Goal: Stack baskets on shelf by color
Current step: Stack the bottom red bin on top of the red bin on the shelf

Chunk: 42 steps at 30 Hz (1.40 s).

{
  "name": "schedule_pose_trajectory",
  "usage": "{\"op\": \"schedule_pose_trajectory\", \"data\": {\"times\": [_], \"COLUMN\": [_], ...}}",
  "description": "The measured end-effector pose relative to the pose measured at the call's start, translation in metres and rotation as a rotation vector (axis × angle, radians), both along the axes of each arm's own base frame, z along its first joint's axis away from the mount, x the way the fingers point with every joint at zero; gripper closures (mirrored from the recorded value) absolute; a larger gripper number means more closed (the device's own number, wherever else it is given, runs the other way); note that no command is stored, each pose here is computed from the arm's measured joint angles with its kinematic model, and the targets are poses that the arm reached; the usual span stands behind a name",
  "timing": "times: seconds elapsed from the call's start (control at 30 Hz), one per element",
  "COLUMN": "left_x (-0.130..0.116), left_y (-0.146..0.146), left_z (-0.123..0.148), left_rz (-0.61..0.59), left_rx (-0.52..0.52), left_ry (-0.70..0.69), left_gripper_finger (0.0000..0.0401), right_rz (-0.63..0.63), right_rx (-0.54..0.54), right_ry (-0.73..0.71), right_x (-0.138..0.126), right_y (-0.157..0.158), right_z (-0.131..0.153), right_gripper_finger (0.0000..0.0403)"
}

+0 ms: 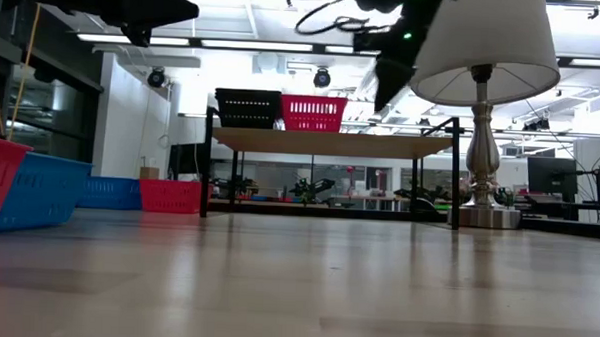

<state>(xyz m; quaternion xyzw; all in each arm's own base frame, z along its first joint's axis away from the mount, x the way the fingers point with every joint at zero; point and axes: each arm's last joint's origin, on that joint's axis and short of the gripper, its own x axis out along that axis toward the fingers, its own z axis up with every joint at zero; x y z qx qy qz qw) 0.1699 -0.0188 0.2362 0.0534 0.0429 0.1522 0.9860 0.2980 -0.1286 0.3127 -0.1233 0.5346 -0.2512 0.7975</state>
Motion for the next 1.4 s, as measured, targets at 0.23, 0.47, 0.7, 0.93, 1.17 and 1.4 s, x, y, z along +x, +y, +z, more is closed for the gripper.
{"op": "schedule_pose_trajectory", "data": {"times": [0.23, 0.47, 0.7, 0.93, 1.17, 1.4], "left_x": [0.000, 0.000, 0.000, 0.000, 0.001, 0.009], "left_y": [-0.003, -0.002, -0.002, -0.002, -0.010, -0.028], "left_z": [0.001, 0.001, 0.000, 0.000, 0.003, 0.022], "left_rz": [-0.018, -0.019, -0.017, -0.016, -0.276, -0.508], "left_rx": [0.008, 0.048, 0.050, 0.050, 0.064, -0.032], "left_ry": [-0.010, 0.005, 0.014, 0.014, -0.018, -0.127], "left_gripper_finger": [0.0401, 0.0401, 0.0401, 0.0401, 0.0400, 0.0353], "right_rz": [0.093, 0.420, 0.757, 0.820, 0.810, 0.816], "right_rx": [-0.028, 0.095, 0.018, -0.016, 0.017, 0.012], "right_ry": [-0.326, -0.774, -1.013, -1.040, -0.984, -0.952], "right_x": [-0.052, -0.082, -0.087, -0.081, -0.072, -0.068], "right_y": [0.052, 0.118, 0.162, 0.172, 0.174, 0.174], "right_z": [-0.001, -0.016, -0.055, -0.069, -0.081, -0.087], "right_gripper_finger": [0.0403, 0.0403, 0.0403, 0.0403, 0.0403, 0.0403]}}
